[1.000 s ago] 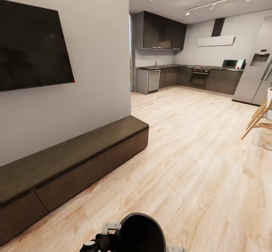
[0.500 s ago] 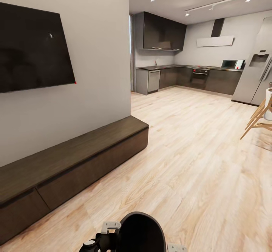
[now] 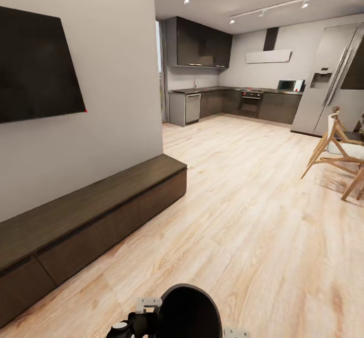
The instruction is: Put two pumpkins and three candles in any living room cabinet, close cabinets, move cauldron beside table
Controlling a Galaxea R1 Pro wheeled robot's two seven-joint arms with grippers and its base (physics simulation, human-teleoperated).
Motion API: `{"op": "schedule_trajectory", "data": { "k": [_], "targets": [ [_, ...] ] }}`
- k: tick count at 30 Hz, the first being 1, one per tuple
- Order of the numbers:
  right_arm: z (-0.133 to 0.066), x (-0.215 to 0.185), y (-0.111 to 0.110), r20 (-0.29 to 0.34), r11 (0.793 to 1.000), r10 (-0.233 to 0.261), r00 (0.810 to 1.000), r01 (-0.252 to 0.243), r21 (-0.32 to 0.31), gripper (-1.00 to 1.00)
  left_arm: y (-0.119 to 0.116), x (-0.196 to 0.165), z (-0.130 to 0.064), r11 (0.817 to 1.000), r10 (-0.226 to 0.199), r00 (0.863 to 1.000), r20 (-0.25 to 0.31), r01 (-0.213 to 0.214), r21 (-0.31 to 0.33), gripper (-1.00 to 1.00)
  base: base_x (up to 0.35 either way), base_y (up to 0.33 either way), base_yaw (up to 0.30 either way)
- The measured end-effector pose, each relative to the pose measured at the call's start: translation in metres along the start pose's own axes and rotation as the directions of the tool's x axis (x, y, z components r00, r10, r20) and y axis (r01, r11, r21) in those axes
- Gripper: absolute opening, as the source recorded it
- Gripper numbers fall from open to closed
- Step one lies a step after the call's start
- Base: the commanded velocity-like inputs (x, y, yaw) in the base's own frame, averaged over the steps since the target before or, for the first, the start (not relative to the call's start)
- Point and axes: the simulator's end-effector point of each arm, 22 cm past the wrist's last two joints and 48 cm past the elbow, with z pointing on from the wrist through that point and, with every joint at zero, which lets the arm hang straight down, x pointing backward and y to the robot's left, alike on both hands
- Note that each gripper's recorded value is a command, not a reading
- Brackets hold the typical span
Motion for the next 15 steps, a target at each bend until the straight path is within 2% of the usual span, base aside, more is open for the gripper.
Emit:
{"op": "schedule_trajectory", "data": {
  "k": [12, 15],
  "targets": [
    [0.0000, 0.0002, -0.0001, 0.001, 1.000, 0.000, 1.000, 0.000, 0.000, -1.00, -0.0001, 0.0001, 0.0000, 1.000, 0.000, 1.000, 0.000, 0.000, 0.001, -1.00, -0.281, 0.000, -0.279],
    [-0.0002, 0.0010, -0.0003, 0.002, 1.000, 0.001, 1.000, -0.001, 0.000, -1.00, -0.0003, 0.0006, -0.0001, 1.000, 0.002, 1.000, 0.001, -0.002, 0.001, -1.00, -0.130, 0.000, -0.279]
  ]
}}
